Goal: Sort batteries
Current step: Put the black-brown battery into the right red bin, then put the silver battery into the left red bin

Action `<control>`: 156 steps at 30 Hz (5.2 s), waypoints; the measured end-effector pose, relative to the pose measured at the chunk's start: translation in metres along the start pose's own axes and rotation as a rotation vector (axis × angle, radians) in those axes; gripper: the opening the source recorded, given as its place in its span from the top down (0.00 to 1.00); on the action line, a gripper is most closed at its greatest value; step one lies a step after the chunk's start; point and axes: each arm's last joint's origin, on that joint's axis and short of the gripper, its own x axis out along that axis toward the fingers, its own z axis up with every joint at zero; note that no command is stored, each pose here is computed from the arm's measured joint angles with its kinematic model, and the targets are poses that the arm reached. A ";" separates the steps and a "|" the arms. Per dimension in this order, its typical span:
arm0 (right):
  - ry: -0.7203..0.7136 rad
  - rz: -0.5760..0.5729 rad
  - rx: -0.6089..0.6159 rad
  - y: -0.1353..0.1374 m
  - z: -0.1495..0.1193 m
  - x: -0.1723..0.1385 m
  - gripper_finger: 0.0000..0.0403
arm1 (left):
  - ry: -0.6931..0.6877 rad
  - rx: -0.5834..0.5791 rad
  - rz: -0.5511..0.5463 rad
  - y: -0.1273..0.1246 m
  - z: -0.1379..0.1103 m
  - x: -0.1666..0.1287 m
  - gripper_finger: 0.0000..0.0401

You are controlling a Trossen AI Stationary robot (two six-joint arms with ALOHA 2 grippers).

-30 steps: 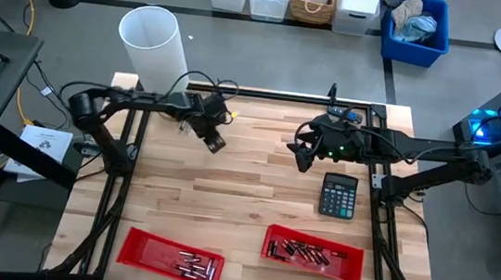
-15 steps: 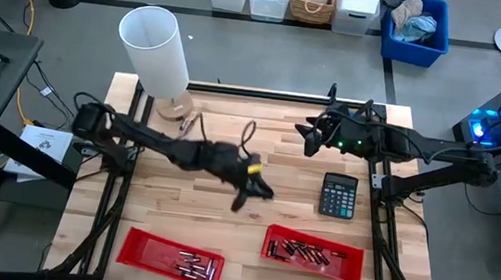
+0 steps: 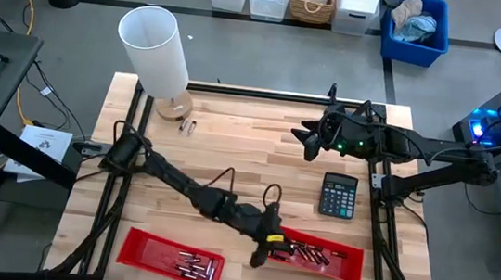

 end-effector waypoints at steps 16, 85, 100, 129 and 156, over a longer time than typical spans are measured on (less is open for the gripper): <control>0.023 0.020 -0.099 0.005 -0.005 -0.003 0.44 | 0.274 0.037 0.536 0.073 0.015 -0.140 0.49; 0.113 -0.180 -0.329 -0.025 -0.003 0.004 0.44 | 1.036 -0.219 -0.105 -0.104 -0.097 -0.250 0.77; 0.130 -0.153 -0.322 -0.026 -0.003 0.005 0.44 | 0.787 -0.037 0.273 0.010 -0.001 -0.291 0.47; 0.114 -0.186 -0.226 -0.027 -0.004 0.005 0.44 | 0.677 -0.805 1.324 0.254 -0.088 -0.292 0.46; 0.169 -0.189 -0.253 -0.029 -0.008 0.004 0.44 | 0.623 -0.162 0.191 0.071 -0.051 -0.246 0.92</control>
